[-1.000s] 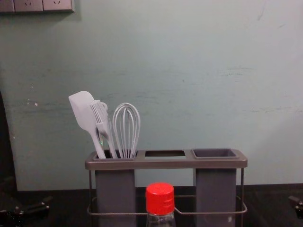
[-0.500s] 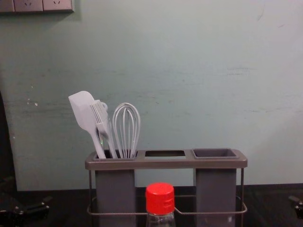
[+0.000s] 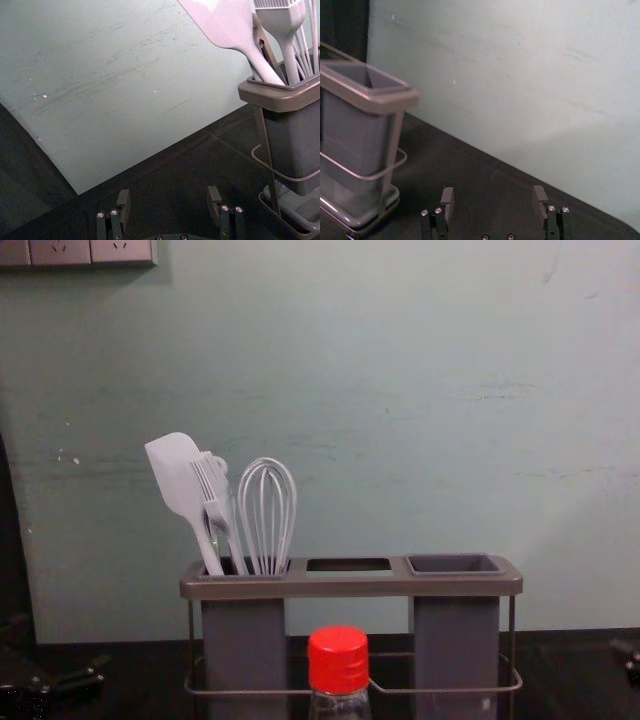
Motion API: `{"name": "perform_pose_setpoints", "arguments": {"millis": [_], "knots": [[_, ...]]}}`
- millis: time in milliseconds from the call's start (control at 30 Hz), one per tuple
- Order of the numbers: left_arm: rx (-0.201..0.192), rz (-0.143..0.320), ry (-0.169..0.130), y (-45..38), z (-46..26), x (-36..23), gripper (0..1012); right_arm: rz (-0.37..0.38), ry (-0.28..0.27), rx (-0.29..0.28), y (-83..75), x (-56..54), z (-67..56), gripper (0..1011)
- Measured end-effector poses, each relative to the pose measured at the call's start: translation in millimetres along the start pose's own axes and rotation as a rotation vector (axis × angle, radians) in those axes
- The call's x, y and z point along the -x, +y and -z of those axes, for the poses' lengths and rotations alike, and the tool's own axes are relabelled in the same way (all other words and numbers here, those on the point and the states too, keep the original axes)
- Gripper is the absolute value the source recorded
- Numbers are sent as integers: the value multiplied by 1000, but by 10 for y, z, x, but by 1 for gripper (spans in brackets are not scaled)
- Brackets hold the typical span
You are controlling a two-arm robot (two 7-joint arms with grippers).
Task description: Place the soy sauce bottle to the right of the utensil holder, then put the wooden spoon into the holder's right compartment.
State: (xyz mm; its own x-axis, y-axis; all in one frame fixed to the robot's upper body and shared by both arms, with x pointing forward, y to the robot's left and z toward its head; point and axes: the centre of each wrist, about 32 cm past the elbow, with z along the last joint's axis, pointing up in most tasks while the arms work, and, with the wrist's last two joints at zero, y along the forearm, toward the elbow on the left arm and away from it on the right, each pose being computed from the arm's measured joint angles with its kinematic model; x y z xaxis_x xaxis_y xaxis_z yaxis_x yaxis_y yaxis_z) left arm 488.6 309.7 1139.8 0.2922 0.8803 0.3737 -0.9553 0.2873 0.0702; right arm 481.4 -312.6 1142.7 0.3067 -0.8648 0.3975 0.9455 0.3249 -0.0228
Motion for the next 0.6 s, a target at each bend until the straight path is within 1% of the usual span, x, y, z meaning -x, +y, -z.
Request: {"name": "perform_pose_setpoints", "arguments": {"millis": [133,233,267,367,467,533,600], "knots": [[0,0,0,0,0,0,1005,-8,5,-30,-59,-43,-62,1004],[0,0,0,0,0,0,1005,-26,19,-46,-124,-84,-120,1004],[0,0,0,0,0,0,1005,-41,31,-58,-167,-106,-154,1004],[0,0,0,0,0,0,1005,-67,47,-73,-232,-139,-191,1004],[0,0,0,0,0,0,1005,-135,75,-108,-372,-228,-257,1004],[0,0,0,0,0,0,1005,-167,91,-119,-425,-258,-274,1004],[0,0,0,0,0,0,1005,-217,119,-137,-503,-299,-290,1004]]}}
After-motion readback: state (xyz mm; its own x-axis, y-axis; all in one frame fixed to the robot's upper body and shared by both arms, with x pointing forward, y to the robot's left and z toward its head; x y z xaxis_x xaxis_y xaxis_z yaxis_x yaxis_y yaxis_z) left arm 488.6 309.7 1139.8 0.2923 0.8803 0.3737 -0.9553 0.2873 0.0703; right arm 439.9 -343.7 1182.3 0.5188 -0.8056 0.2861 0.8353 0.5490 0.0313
